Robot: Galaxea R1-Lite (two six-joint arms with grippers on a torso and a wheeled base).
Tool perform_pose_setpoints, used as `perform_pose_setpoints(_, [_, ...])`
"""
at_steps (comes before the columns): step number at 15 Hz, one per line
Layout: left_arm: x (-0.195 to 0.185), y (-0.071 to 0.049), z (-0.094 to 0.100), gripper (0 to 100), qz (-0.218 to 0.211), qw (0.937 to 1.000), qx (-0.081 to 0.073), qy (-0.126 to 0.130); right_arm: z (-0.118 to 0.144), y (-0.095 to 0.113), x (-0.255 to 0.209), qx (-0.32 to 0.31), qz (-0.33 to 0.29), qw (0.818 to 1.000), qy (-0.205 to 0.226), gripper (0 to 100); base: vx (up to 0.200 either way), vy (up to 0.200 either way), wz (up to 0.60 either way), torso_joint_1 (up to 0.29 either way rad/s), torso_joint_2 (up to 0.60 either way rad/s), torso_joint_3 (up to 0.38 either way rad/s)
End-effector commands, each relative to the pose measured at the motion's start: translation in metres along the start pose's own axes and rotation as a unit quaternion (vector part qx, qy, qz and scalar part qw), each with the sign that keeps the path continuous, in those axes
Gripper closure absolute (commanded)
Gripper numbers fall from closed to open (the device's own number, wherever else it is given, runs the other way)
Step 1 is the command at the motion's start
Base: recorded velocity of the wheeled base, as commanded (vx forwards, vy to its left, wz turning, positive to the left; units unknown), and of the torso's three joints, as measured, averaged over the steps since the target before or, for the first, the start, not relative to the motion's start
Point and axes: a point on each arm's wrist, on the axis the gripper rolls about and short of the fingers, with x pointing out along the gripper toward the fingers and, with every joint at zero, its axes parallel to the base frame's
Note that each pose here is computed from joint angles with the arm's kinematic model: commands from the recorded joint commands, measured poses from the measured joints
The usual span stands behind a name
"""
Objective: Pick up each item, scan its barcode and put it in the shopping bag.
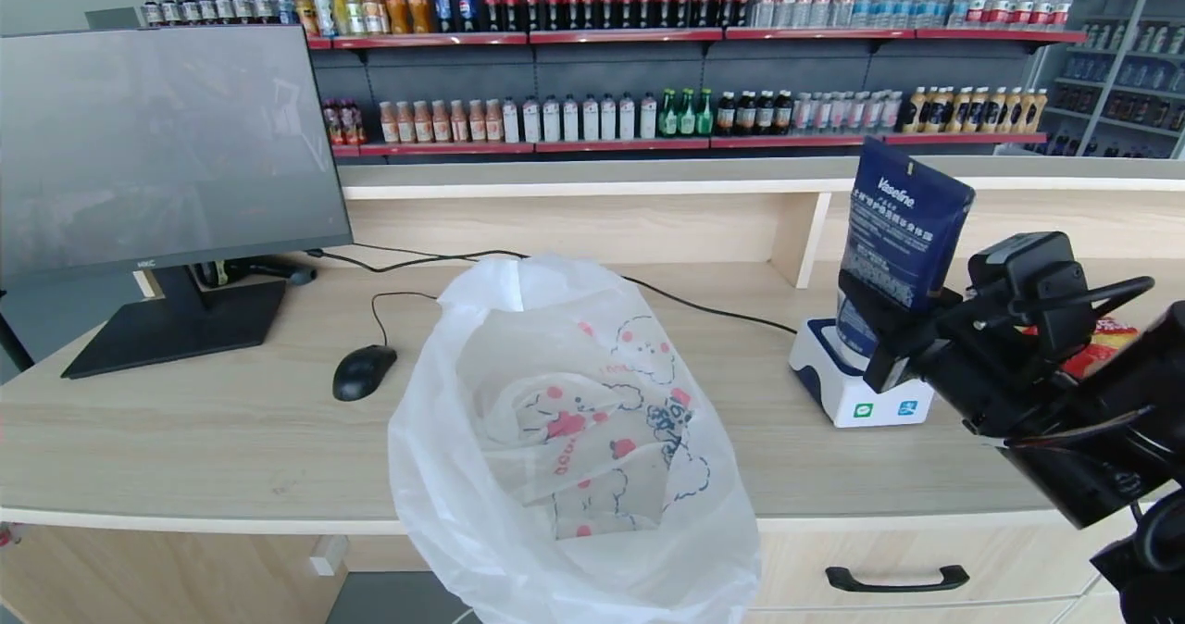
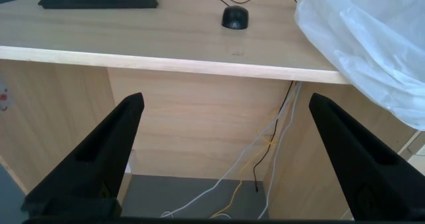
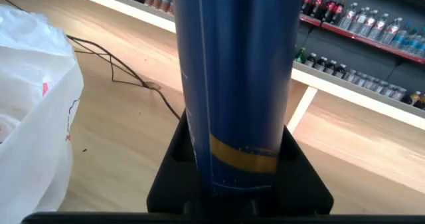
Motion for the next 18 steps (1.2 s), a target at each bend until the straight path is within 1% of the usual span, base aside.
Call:
perform_pose_setpoints(1, [0.0, 0.0, 0.0, 0, 0.0, 1.0, 0.0, 0.0, 0.011, -0.01, 0.018, -0.004, -0.024, 0.999, -0.035, 100, 0.0, 0.0, 0.0, 0.0, 0.0, 0.0])
perform_pose_setpoints(2, [0.0, 0.0, 0.0, 0, 0.0, 1.0, 0.0, 0.0, 0.007, -0.014, 0.018, -0.007, -0.025, 0.999, -0.031, 100, 0.0, 0.0, 0.0, 0.0, 0.0, 0.0])
perform_pose_setpoints(3, [0.0, 0.0, 0.0, 0, 0.0, 1.0, 0.0, 0.0, 0.002, -0.019, 0.017, -0.024, -0.013, 0.999, -0.028, 100, 0.0, 0.0, 0.0, 0.0, 0.0, 0.0])
perform_pose_setpoints(4, [0.0, 0.0, 0.0, 0, 0.0, 1.0, 0.0, 0.0, -0.003, -0.03, 0.018, -0.056, -0.006, 0.998, -0.029, 100, 0.0, 0.0, 0.0, 0.0, 0.0, 0.0])
perform_pose_setpoints(5, [0.0, 0.0, 0.0, 0, 0.001, 1.0, 0.0, 0.0, -0.009, -0.041, 0.02, -0.105, 0.01, 0.994, -0.035, 100, 0.0, 0.0, 0.0, 0.0, 0.0, 0.0])
perform_pose_setpoints(6, [0.0, 0.0, 0.0, 0, 0.001, 1.0, 0.0, 0.0, -0.017, -0.042, 0.021, -0.134, 0.026, 0.99, -0.029, 100, 0.0, 0.0, 0.0, 0.0, 0.0, 0.0])
perform_pose_setpoints(7, [0.0, 0.0, 0.0, 0, 0.0, 1.0, 0.0, 0.0, -0.02, -0.041, 0.023, -0.15, 0.03, 0.988, -0.027, 100, 0.0, 0.0, 0.0, 0.0, 0.0, 0.0])
perform_pose_setpoints(9, [0.0, 0.0, 0.0, 0, 0.0, 1.0, -0.002, 0.0, -0.017, -0.042, 0.024, -0.195, 0.033, 0.979, -0.04, 100, 0.0, 0.0, 0.0, 0.0, 0.0, 0.0])
perform_pose_setpoints(11, [0.0, 0.0, 0.0, 0, 0.001, 1.0, -0.002, 0.0, -0.024, -0.041, 0.021, -0.246, 0.062, 0.966, -0.042, 100, 0.0, 0.0, 0.0, 0.0, 0.0, 0.0])
perform_pose_setpoints(13, [0.0, 0.0, 0.0, 0, 0.001, 1.0, -0.002, 0.0, -0.036, -0.043, 0.019, -0.306, 0.09, 0.947, -0.044, 100, 0.0, 0.0, 0.0, 0.0, 0.0, 0.0])
perform_pose_setpoints(14, [0.0, 0.0, 0.0, 0, 0.001, 1.0, -0.002, 0.0, -0.04, -0.043, 0.015, -0.326, 0.105, 0.938, -0.045, 100, 0.0, 0.0, 0.0, 0.0, 0.0, 0.0])
perform_pose_setpoints(16, [0.0, 0.0, 0.0, 0, 0.001, 1.0, -0.002, 0.0, -0.051, -0.056, 0.007, -0.37, 0.119, 0.92, -0.04, 100, 0.0, 0.0, 0.0, 0.0, 0.0, 0.0])
perform_pose_setpoints(17, [0.0, 0.0, 0.0, 0, 0.001, 1.0, -0.002, 0.0, -0.057, -0.057, 0.006, -0.386, 0.131, 0.912, -0.042, 100, 0.0, 0.0, 0.0, 0.0, 0.0, 0.0])
perform_pose_setpoints(18, [0.0, 0.0, 0.0, 0, 0.0, 1.0, -0.002, 0.0, -0.066, -0.055, 0.008, -0.394, 0.151, 0.906, -0.045, 100, 0.0, 0.0, 0.0, 0.0, 0.0, 0.0])
